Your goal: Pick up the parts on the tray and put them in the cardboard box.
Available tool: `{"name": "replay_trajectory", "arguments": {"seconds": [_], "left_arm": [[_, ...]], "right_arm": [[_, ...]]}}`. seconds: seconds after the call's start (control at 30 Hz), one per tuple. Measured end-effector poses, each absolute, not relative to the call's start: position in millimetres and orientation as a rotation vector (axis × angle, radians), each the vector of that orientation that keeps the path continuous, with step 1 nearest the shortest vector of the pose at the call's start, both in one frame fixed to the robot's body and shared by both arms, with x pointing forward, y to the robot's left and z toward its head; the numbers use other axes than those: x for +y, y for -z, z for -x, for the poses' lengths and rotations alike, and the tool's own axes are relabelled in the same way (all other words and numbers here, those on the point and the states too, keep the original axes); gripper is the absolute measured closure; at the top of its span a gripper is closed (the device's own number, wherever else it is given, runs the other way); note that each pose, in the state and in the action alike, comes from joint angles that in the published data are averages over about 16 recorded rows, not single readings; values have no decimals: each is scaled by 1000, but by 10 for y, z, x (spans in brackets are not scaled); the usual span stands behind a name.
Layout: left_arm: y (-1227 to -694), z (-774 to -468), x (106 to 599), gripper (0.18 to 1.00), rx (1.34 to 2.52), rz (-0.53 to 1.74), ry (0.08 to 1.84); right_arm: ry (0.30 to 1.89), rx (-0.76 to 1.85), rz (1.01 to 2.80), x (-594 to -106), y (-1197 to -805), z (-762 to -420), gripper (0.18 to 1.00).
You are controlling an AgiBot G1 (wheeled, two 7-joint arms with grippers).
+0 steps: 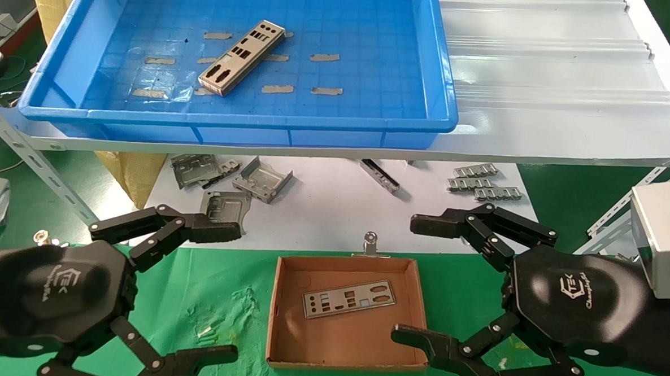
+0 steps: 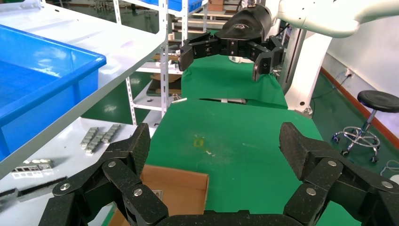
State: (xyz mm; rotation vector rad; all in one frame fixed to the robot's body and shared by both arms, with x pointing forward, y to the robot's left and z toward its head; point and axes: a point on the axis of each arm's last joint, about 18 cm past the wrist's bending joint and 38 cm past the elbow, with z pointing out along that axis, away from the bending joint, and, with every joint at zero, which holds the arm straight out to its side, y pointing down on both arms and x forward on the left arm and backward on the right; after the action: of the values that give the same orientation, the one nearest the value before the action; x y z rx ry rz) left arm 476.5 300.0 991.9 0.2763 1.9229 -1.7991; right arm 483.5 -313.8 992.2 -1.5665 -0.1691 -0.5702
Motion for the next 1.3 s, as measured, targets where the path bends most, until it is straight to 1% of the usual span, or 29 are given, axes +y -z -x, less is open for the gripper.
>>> {"name": "replay_trajectory", "arguments": {"seconds": [0.47,0.67,0.87,1.07,1.3], "left_arm": [[-9919,-4765,3000,184,1923,-276,1799],[-9919,-4765,3000,184,1923,-276,1799],[-9919,-4765,3000,184,1923,-276,1799],[-9919,-4765,3000,184,1923,-276,1799],[-9919,-4765,3000,184,1923,-276,1799]], "right_arm": [[570,-169,1566,-3138,-9922,-4835,191],[570,-169,1566,-3138,-9922,-4835,226],[570,-169,1566,-3138,-9922,-4835,296],[570,-169,1566,-3138,-9922,-4835,400],[570,-169,1566,-3138,-9922,-4835,565]]}}
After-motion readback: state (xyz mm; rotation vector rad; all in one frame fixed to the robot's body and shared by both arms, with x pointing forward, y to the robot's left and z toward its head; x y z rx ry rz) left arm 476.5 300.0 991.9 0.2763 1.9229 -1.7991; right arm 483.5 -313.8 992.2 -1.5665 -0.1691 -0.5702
